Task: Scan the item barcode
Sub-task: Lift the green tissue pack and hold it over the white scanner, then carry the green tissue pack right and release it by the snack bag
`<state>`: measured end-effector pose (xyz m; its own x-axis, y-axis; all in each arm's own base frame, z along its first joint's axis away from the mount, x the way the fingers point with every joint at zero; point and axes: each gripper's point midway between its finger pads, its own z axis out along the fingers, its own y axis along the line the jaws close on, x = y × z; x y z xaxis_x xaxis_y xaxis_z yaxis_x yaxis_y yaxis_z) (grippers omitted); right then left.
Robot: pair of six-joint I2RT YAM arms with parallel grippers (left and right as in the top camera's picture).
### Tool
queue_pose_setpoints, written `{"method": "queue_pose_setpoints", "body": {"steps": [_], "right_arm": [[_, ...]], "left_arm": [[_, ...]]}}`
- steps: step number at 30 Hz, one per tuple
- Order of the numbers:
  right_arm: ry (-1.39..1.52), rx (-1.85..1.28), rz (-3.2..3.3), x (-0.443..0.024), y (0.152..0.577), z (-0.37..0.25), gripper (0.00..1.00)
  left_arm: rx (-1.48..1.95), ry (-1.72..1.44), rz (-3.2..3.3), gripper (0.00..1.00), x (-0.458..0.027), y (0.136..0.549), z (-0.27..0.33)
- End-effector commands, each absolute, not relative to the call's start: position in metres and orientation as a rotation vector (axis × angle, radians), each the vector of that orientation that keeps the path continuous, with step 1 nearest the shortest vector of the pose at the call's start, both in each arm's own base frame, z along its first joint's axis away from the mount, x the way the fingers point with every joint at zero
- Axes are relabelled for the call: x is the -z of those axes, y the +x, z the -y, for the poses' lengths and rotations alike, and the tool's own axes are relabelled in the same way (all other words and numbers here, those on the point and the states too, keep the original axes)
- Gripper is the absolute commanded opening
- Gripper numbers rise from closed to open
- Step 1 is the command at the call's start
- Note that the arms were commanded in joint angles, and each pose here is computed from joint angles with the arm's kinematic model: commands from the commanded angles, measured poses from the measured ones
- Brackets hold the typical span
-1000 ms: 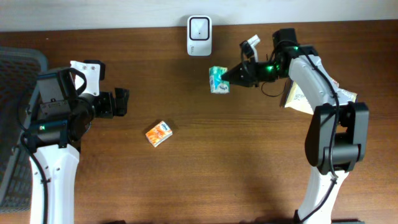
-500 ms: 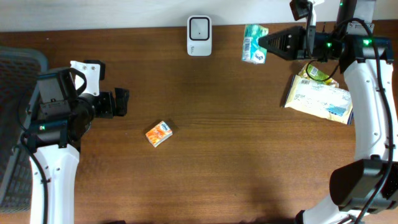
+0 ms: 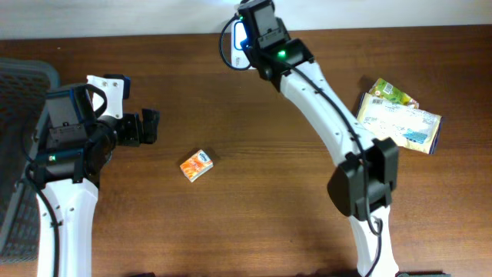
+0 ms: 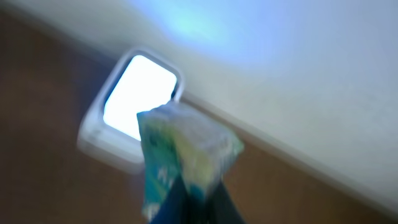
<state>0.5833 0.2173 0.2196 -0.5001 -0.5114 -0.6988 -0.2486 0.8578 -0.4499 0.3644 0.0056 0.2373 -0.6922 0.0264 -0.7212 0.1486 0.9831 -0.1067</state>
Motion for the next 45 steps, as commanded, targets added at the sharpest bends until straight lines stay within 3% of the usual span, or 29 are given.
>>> {"method": "queue_pose_setpoints", "body": {"steps": [1,7,10,19,23,26,29,32,35,39,42,43,44,45], "right_arm": [[-0.695,0.547,-1.977,-0.195,0.621,-0.223,0.04],[-0.707,0.450,-1.853,-0.177,0.657,-0.232,0.04],[-0.743,0.411,-1.864,-0.149,0.662,-0.237,0.04],[-0.741,0.398,-1.842,-0.146,0.664,-0.244,0.04],[-0.717,0.372,-1.770,-0.201,0.653,-0.258,0.04],[-0.713,0.193,-1.815,-0.271,0.606,-0.270,0.04],[-0.425,-0.034,-2.149,-0.283,0.542,-0.229,0.04],[-0.288,0.112,-2.662,-0.227,0.457,-0.135,0.04],[-0.068,0.185,-2.961,-0.164,0.427,-0.073,0.04],[0.151,0.068,-3.046,-0.079,0.426,-0.024,0.04],[0.294,0.068,-2.988,-0.051,0.435,0.017,0.04],[0.330,0.068,-2.975,-0.051,0.437,0.028,0.09],[0.363,0.036,-2.972,-0.052,0.437,0.033,0.35],[0.392,-0.020,-2.983,-0.056,0.434,0.036,0.43]], "left_arm": [[0.200,0.144,-2.316,0.99,-0.242,0.364,-0.005],[0.200,0.144,-2.316,0.99,-0.242,0.364,-0.005],[0.200,0.144,-2.315,0.99,-0.242,0.364,-0.005],[0.200,0.144,-2.316,0.99,-0.242,0.364,-0.005],[0.200,0.144,-2.316,0.99,-0.242,0.364,-0.005],[0.200,0.144,-2.316,0.99,-0.242,0.364,-0.005],[0.200,0.144,-2.316,0.99,-0.242,0.364,-0.005],[0.200,0.144,-2.315,0.99,-0.242,0.364,-0.005],[0.200,0.144,-2.316,0.99,-0.242,0.364,-0.005],[0.200,0.144,-2.316,0.99,-0.242,0.364,-0.005],[0.200,0.144,-2.316,0.99,-0.242,0.364,-0.005],[0.200,0.144,-2.315,0.99,-0.242,0.364,-0.005],[0.200,0.144,-2.316,0.99,-0.242,0.364,-0.005],[0.200,0.144,-2.316,0.99,-0.242,0.364,-0.005]]}}
